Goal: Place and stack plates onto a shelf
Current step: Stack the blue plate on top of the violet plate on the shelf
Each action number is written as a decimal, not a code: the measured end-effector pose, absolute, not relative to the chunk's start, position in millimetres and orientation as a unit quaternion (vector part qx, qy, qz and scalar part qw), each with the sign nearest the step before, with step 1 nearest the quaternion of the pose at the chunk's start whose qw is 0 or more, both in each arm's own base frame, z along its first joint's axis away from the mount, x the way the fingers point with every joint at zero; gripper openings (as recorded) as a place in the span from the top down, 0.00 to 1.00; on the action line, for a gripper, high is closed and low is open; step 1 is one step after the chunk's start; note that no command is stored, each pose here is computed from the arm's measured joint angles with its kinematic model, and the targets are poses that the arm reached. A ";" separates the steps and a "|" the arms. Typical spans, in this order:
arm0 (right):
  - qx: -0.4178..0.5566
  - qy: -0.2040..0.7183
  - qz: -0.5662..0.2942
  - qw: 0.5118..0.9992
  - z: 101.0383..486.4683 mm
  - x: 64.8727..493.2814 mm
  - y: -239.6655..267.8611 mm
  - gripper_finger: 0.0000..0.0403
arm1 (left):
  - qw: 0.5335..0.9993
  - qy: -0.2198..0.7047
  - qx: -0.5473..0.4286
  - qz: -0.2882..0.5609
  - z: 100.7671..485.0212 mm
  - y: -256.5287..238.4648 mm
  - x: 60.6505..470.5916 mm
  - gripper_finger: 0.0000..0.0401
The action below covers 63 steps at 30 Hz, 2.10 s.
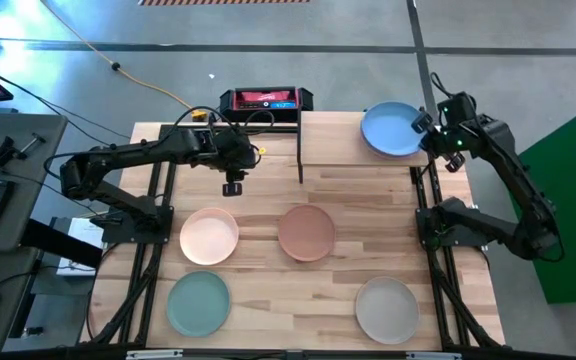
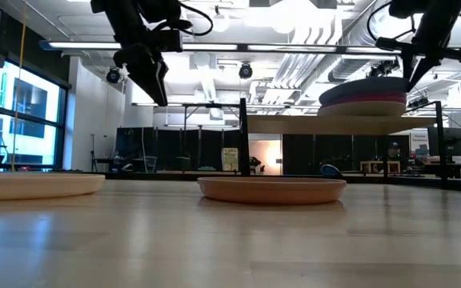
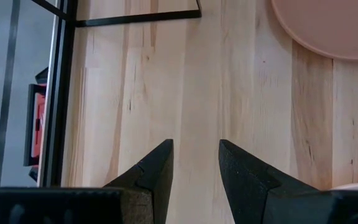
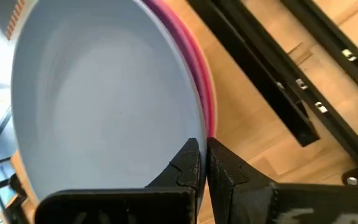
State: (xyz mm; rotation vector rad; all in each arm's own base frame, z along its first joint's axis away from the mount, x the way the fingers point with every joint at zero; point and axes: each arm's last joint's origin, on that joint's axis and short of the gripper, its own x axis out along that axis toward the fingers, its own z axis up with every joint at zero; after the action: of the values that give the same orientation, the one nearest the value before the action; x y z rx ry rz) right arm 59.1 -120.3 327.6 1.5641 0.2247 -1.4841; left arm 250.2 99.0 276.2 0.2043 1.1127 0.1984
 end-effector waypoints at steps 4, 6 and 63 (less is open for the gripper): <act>0.634 0.085 -0.605 0.473 328.1 59.9 -122.8 1.00 | 0.840 0.526 0.097 0.094 276.1 99.0 250.2 0.71; 0.632 0.074 -0.606 0.478 329.2 60.8 -125.0 1.00 | 0.840 0.526 0.097 0.094 276.2 99.0 250.2 0.71; 0.618 0.149 -0.608 0.476 324.3 55.2 -114.1 1.00 | 0.844 0.519 0.087 0.103 276.8 99.3 251.4 0.71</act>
State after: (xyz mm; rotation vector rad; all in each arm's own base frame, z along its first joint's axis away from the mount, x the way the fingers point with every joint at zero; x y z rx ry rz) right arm 55.2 -114.1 324.3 1.5093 0.3642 -1.4849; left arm 251.4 99.3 276.8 0.1838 1.0957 0.2170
